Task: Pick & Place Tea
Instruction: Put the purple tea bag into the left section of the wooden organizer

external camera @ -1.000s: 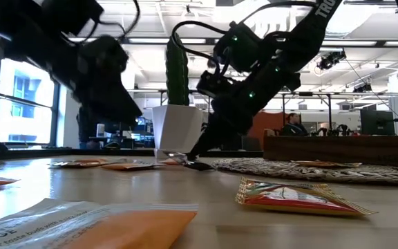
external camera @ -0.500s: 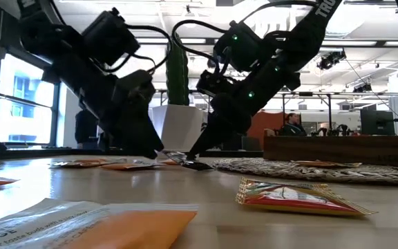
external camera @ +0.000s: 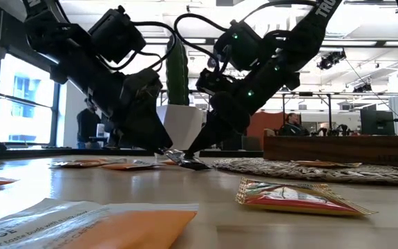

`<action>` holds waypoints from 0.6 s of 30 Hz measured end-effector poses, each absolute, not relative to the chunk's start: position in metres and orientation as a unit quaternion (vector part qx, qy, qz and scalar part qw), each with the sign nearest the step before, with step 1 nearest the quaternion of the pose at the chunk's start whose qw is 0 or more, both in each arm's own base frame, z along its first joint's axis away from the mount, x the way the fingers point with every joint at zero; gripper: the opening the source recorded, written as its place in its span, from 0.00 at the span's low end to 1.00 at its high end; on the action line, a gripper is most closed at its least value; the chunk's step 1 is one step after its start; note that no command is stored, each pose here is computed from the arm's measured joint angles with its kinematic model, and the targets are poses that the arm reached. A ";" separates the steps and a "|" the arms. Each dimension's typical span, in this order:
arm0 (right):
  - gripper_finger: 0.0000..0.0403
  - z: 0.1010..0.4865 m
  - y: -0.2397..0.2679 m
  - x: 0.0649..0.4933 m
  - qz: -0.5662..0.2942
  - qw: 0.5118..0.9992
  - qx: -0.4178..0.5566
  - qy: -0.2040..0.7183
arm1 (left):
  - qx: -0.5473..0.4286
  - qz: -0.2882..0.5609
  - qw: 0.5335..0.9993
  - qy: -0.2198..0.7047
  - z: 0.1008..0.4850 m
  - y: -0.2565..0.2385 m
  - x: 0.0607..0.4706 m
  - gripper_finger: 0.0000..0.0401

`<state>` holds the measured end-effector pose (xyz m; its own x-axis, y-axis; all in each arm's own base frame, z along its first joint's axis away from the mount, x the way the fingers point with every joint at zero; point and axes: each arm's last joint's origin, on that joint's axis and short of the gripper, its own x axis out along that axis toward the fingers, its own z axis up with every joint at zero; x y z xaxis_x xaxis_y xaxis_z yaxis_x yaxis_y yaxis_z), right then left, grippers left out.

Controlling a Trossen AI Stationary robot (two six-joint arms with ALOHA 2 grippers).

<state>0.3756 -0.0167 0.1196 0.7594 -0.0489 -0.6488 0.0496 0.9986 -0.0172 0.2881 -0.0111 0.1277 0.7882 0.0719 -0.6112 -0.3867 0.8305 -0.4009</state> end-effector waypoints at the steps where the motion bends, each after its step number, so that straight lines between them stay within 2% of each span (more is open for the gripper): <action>1: 0.00 0.120 -0.017 0.376 -0.026 0.938 0.001 0.345 | -0.258 0.126 0.910 0.300 0.128 -0.011 0.288 0.36; 5: 0.00 0.120 -0.017 0.376 -0.026 0.939 0.001 0.342 | -0.250 0.127 0.912 0.300 0.128 -0.011 0.288 0.27; 12: 0.01 0.121 -0.017 0.377 -0.028 0.942 0.005 0.334 | -0.227 0.120 0.918 0.303 0.128 -0.011 0.288 0.03; 18: 0.12 0.120 -0.017 0.376 -0.029 0.940 0.018 0.340 | -0.197 0.111 0.925 0.307 0.128 -0.011 0.288 0.03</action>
<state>0.3764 -0.0166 0.1204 0.7671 -0.0426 -0.6402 0.0665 0.9977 0.0133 0.2881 -0.0109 0.1277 0.7874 0.0847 -0.6106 -0.3257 0.8982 -0.2954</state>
